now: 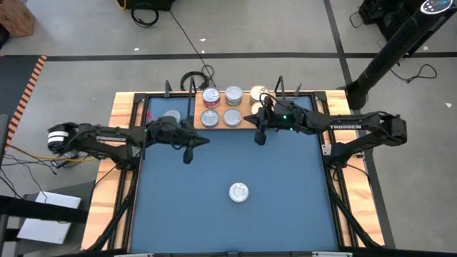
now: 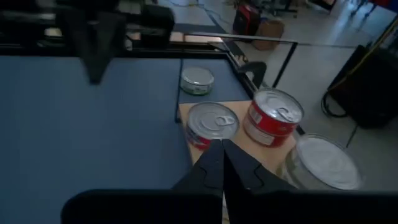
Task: Stack canned seafood by type on shelf
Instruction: Stack the green tuna can on top of the other green tuna can on the shelf
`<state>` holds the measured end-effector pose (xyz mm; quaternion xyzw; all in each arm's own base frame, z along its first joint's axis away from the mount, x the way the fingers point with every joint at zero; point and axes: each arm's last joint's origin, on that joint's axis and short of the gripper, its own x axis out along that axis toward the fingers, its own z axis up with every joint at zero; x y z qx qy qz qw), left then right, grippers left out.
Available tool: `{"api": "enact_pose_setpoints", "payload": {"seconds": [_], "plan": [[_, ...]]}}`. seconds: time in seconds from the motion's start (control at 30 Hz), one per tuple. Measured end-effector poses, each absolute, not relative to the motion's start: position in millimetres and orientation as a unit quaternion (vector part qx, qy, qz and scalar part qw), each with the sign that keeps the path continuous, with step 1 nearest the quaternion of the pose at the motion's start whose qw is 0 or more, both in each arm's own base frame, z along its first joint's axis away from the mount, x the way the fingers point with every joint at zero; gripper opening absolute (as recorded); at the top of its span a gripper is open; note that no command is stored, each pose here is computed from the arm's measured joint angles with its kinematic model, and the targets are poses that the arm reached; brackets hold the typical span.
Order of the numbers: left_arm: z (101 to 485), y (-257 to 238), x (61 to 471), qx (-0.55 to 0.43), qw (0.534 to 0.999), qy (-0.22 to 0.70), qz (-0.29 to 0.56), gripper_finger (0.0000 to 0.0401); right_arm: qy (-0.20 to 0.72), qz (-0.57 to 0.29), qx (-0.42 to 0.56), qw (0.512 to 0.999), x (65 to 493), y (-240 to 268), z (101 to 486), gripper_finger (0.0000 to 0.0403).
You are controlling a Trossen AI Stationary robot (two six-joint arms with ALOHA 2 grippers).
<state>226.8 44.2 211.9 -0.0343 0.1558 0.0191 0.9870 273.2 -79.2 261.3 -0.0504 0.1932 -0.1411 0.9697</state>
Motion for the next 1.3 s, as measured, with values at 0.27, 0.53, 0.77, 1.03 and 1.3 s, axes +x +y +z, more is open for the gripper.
{"api": "enact_pose_setpoints", "payload": {"seconds": [0.27, 0.53, 0.77, 1.03, 1.3], "plan": [[216, 43, 189, -0.053, 0.963, 0.249, 0.082, 0.0002, 0.210, -0.126, -0.020, 0.969, 267, -65, 241, 0.0005], [188, 48, 173, -0.049, 0.896, 0.402, 0.182, 0.0002, 0.212, -0.129, -0.027, 0.968, 267, -55, 233, 0.0006], [172, 56, 175, -0.079, 0.862, 0.449, 0.221, 0.0013, 0.210, -0.111, -0.036, 0.971, 265, -45, 225, 0.0006], [164, 63, 175, -0.028, 0.818, 0.467, 0.336, 0.0080, 0.206, -0.099, -0.035, 0.973, 267, -38, 226, 0.0007], [162, 69, 173, 0.051, 0.793, 0.491, 0.356, 0.0124, 0.204, -0.073, -0.036, 0.976, 269, -23, 226, 0.0007]]}}
